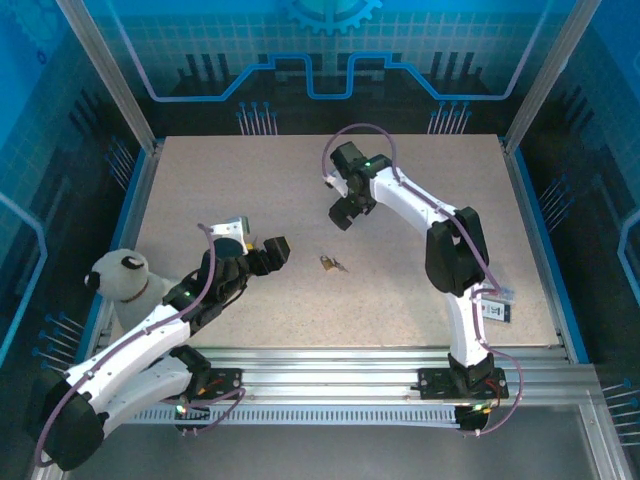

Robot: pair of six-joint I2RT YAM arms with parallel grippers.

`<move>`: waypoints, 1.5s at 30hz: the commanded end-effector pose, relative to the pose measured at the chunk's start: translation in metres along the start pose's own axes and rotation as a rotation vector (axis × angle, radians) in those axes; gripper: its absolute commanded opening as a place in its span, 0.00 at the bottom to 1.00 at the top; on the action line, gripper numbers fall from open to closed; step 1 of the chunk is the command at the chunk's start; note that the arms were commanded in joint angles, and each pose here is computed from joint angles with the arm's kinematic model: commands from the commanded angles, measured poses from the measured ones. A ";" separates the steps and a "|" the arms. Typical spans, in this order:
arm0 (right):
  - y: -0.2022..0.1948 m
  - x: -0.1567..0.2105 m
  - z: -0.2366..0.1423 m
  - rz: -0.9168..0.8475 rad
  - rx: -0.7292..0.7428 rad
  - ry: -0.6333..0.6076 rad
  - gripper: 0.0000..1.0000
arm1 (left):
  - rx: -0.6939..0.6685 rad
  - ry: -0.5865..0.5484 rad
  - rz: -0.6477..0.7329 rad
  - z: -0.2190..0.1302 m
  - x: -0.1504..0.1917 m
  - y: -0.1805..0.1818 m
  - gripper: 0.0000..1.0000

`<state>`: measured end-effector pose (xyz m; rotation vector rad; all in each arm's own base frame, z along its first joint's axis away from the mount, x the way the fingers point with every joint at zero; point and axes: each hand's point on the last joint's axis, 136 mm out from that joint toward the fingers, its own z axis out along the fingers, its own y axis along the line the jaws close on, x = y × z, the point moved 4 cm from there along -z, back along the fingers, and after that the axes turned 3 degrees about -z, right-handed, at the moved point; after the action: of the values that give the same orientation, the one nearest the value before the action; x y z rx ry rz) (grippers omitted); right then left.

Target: Lock with the key

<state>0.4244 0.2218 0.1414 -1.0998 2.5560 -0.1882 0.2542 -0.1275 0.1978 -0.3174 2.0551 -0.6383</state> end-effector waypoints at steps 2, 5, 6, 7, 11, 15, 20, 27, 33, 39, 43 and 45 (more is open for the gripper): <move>0.002 -0.003 0.005 -0.036 -0.028 0.010 0.98 | -0.001 -0.023 0.013 -0.002 -0.001 0.001 0.99; 0.002 -0.006 0.005 -0.041 -0.035 -0.008 0.95 | -0.003 -0.024 0.013 -0.001 0.000 0.002 0.99; 0.002 -0.007 0.006 -0.042 -0.044 -0.013 0.94 | -0.003 -0.023 0.013 -0.001 0.000 0.002 0.99; 0.002 -0.008 0.006 -0.045 -0.051 -0.019 0.94 | -0.004 -0.026 0.012 -0.001 0.000 0.002 0.99; 0.002 -0.010 0.012 -0.061 -0.058 -0.013 0.92 | -0.007 -0.026 0.014 -0.001 0.000 0.003 0.99; 0.001 -0.010 0.021 -0.062 -0.066 -0.004 0.92 | -0.007 -0.026 0.016 -0.001 0.000 0.002 0.99; 0.002 -0.012 0.031 -0.069 -0.083 0.003 0.91 | -0.006 -0.023 0.017 -0.001 0.000 0.002 0.99; 0.002 -0.012 0.043 -0.075 -0.106 0.015 0.82 | -0.007 -0.022 0.018 0.000 0.000 0.003 0.99; 0.001 -0.016 0.049 -0.084 -0.111 0.012 0.74 | -0.006 -0.021 0.018 0.000 0.001 0.002 0.99; -0.001 -0.018 0.061 -0.082 -0.109 0.027 0.69 | -0.006 -0.021 0.019 0.000 0.001 0.002 0.99; -0.003 -0.018 0.067 -0.088 -0.102 0.036 0.68 | -0.005 -0.020 0.019 0.000 0.001 0.002 0.99; -0.004 -0.018 0.070 -0.087 -0.099 0.039 0.66 | -0.007 -0.019 0.019 0.000 0.001 0.003 0.99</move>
<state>0.4604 0.2401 0.0862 -1.2459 2.5592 -0.0945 0.2531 -0.1269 0.1934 -0.3169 2.0612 -0.6274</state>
